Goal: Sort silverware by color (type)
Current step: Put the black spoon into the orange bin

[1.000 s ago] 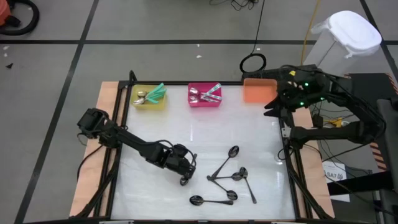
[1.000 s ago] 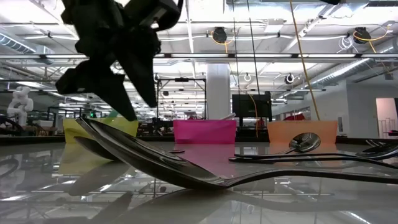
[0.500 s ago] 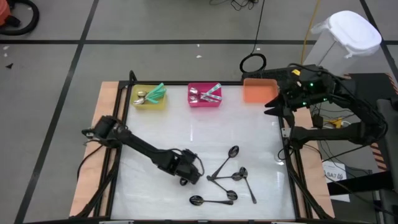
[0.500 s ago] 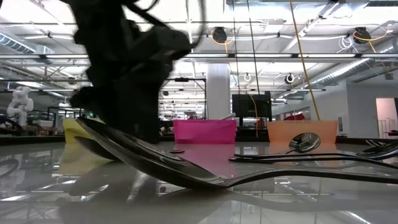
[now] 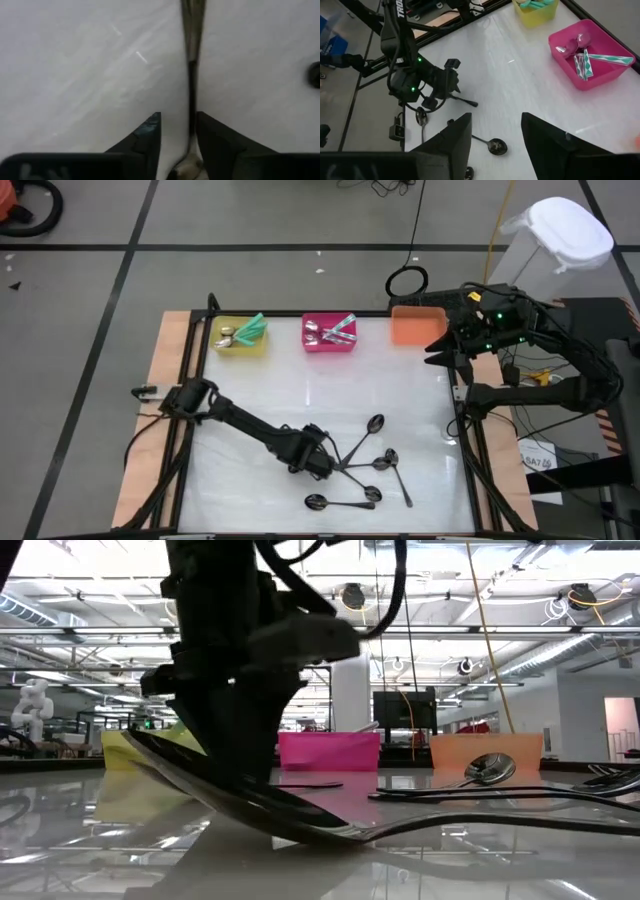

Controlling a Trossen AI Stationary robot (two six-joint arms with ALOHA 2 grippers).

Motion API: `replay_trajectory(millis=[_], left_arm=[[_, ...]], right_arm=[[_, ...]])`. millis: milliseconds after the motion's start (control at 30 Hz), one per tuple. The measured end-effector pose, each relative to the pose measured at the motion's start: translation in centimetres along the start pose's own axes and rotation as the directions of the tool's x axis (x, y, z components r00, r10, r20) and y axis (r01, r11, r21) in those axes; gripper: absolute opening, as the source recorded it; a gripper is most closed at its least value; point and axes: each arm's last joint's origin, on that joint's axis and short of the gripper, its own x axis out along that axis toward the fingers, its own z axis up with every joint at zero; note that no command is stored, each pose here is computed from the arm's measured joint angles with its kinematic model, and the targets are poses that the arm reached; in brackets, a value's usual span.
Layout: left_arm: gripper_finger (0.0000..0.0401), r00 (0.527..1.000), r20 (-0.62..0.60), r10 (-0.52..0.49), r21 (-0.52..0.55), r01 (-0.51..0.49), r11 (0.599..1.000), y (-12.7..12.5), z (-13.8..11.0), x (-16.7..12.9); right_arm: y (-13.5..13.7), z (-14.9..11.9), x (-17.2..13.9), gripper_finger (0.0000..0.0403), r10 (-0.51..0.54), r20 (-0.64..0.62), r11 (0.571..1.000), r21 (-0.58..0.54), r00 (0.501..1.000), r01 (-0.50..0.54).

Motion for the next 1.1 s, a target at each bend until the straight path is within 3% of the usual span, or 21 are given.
replay_trajectory(millis=[300, 667, 1100], left_arm=[[0.0010, 0.998, -0.059, -0.023, 0.095, 0.028, 0.995, 0.2, 0.7, 0.1], [0.0002, 0.990, -0.122, -0.075, 0.175, 0.095, 0.980, 0.5, 1.8, -0.5], [0.0000, 0.987, -0.037, -0.159, 0.315, 0.162, 0.935, -0.4, 6.7, -7.0]], right_arm=[[0.0, 0.0, 0.0, 0.0169, -0.002, 0.001, 1.000, -0.005, 1.000, 0.002], [0.0, 0.0, 0.0, 0.0169, -0.002, 0.001, 1.000, 0.010, 1.000, 0.002], [0.0, 0.1, 0.1, 0.0169, -0.006, -0.002, 0.999, -0.038, 1.000, 0.006]])
